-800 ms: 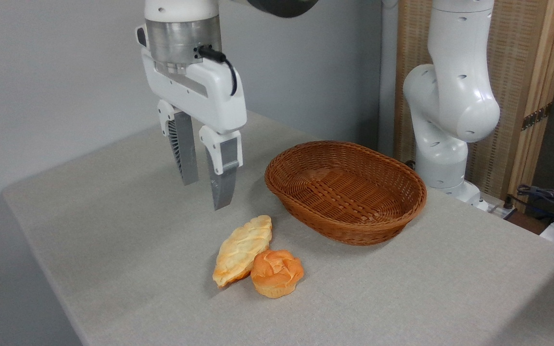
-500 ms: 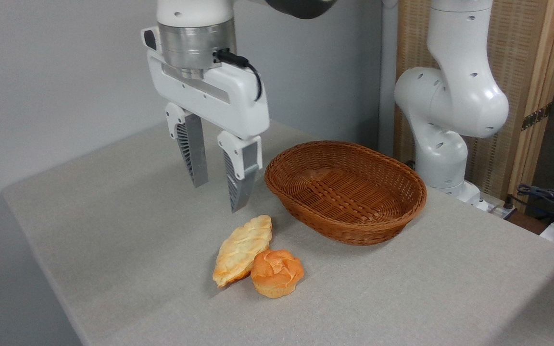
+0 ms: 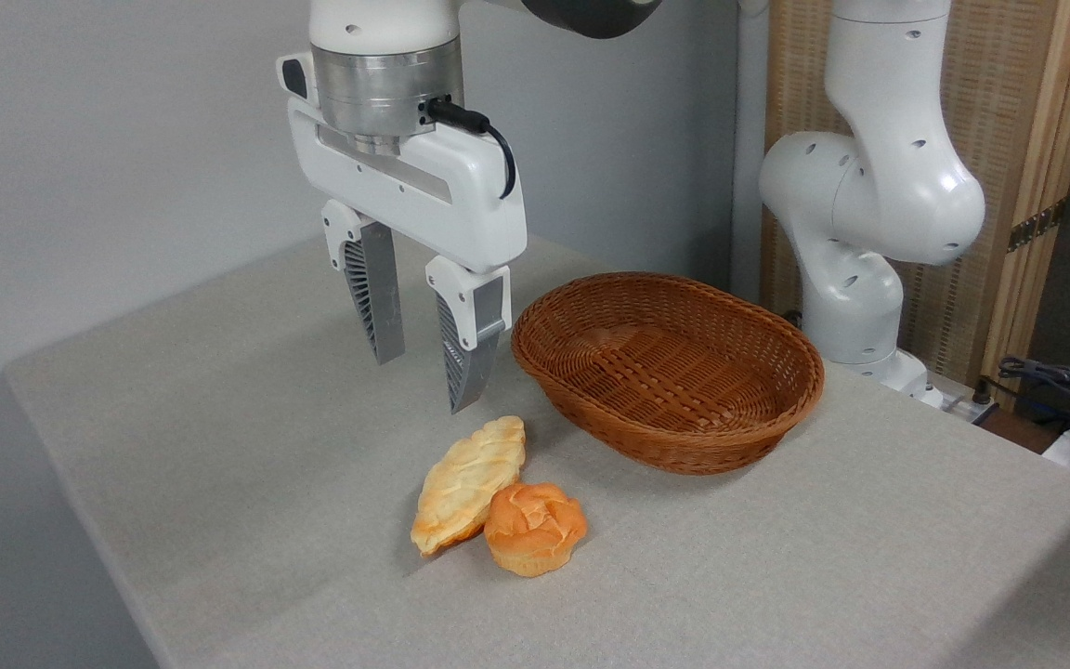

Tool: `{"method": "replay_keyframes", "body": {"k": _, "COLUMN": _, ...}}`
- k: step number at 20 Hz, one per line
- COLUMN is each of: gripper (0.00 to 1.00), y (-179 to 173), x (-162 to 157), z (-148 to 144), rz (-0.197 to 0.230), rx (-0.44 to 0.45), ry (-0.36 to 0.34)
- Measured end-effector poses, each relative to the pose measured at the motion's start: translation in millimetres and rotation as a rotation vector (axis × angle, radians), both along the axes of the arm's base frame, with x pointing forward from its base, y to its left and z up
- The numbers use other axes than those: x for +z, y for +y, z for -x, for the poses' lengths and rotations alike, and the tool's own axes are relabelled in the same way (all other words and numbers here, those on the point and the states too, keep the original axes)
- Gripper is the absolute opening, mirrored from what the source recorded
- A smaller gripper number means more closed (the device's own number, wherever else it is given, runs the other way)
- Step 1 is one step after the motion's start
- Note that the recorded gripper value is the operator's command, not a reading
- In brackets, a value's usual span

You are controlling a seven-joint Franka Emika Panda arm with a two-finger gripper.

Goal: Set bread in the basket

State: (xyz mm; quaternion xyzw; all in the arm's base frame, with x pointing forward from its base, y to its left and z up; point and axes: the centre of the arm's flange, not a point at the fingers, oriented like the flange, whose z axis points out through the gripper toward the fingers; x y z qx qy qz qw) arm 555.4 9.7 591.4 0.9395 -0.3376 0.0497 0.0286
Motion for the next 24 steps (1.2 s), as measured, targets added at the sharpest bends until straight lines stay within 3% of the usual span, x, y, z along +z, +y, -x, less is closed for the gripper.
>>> {"method": "replay_keyframes", "body": {"k": 9, "gripper": 1.0, "y": -1.8, "x": -7.6, "z": 1.3, "rz": -0.001, "rx": -0.023, "ry": 0.024}}
{"method": "replay_keyframes", "body": {"k": 14, "gripper": 1.0, "y": -1.8, "x": -65.0, "z": 9.4, "rz": 0.003, "rx": -0.207, "ry": 0.125}}
{"method": "replay_keyframes", "body": {"k": 17, "gripper": 1.0, "y": 0.3, "x": -91.1, "z": 13.7, "rz": 0.008, "rx": -0.331, "ry": 0.142}}
{"method": "replay_keyframes", "body": {"k": 20, "gripper": 1.0, "y": 9.2, "x": -110.2, "z": 15.5, "rz": 0.009, "rx": -0.393, "ry": 0.131}}
{"method": "replay_keyframes", "body": {"k": 24, "gripper": 1.0, "y": 25.1, "x": -131.0, "z": 18.5, "rz": 0.011, "rx": -0.411, "ry": 0.13}}
